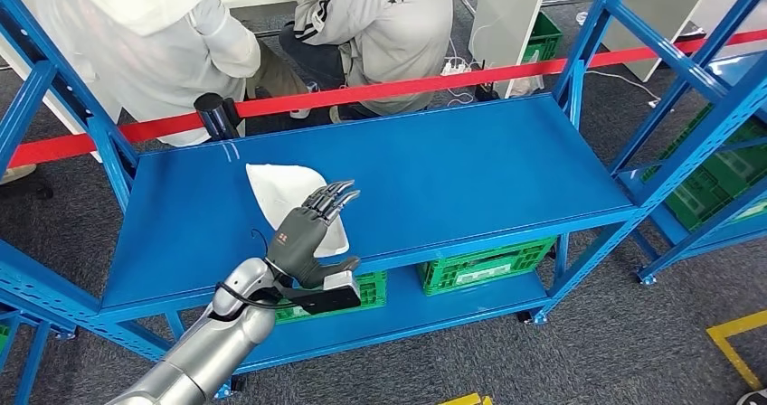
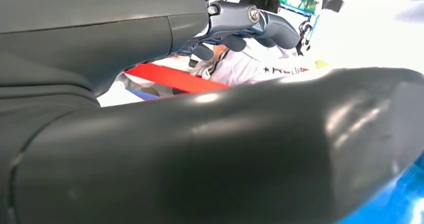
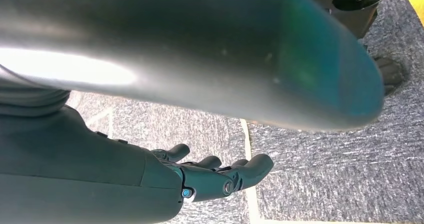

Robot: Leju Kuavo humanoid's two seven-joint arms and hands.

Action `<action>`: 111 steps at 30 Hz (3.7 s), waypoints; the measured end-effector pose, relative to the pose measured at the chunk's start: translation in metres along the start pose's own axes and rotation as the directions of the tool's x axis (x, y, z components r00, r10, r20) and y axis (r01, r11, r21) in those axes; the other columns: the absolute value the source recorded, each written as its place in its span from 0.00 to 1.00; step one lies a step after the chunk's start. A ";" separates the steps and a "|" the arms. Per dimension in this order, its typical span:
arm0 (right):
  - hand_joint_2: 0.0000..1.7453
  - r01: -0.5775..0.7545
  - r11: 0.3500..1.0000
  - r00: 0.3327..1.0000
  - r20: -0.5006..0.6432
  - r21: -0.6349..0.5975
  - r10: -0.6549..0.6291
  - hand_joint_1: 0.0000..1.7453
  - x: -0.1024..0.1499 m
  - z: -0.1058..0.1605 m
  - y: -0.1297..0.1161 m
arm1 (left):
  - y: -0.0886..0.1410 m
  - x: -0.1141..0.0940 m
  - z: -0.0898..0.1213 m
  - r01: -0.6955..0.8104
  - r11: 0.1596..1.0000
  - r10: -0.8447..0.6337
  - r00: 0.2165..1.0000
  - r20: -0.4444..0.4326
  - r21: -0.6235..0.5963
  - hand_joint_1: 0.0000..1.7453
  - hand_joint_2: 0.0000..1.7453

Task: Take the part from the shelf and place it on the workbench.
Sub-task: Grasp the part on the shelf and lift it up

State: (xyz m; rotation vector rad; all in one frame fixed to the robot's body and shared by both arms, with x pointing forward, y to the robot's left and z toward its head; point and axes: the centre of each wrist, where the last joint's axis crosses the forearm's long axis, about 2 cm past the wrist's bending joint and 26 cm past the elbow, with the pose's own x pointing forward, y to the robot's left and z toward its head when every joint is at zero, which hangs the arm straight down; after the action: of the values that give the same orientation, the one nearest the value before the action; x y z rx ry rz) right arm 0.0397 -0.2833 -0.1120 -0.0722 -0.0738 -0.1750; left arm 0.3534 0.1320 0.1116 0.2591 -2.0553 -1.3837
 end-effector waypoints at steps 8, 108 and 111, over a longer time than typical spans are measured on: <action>0.00 -0.012 1.000 1.000 -0.002 0.003 0.012 0.00 0.000 0.000 0.000 | -0.016 0.007 -0.004 0.015 0.998 -0.016 1.000 -0.018 -0.060 0.00 0.00; 0.00 -0.069 0.997 0.998 0.003 0.017 0.069 0.00 0.008 0.000 0.002 | -0.003 -0.036 0.002 0.306 0.880 -0.408 0.879 -0.247 -0.364 1.00 1.00; 0.00 -0.069 0.997 0.998 0.003 0.017 0.069 0.00 0.008 0.000 0.002 | -0.003 -0.036 0.002 0.306 0.880 -0.407 0.880 -0.243 -0.364 1.00 1.00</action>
State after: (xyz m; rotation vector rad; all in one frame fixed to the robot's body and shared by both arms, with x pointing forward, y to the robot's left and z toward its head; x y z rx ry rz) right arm 0.0479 -0.2829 -0.1111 -0.0576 -0.0755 -0.1051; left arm 0.3798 0.1502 0.0943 0.7069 -1.5437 -1.7431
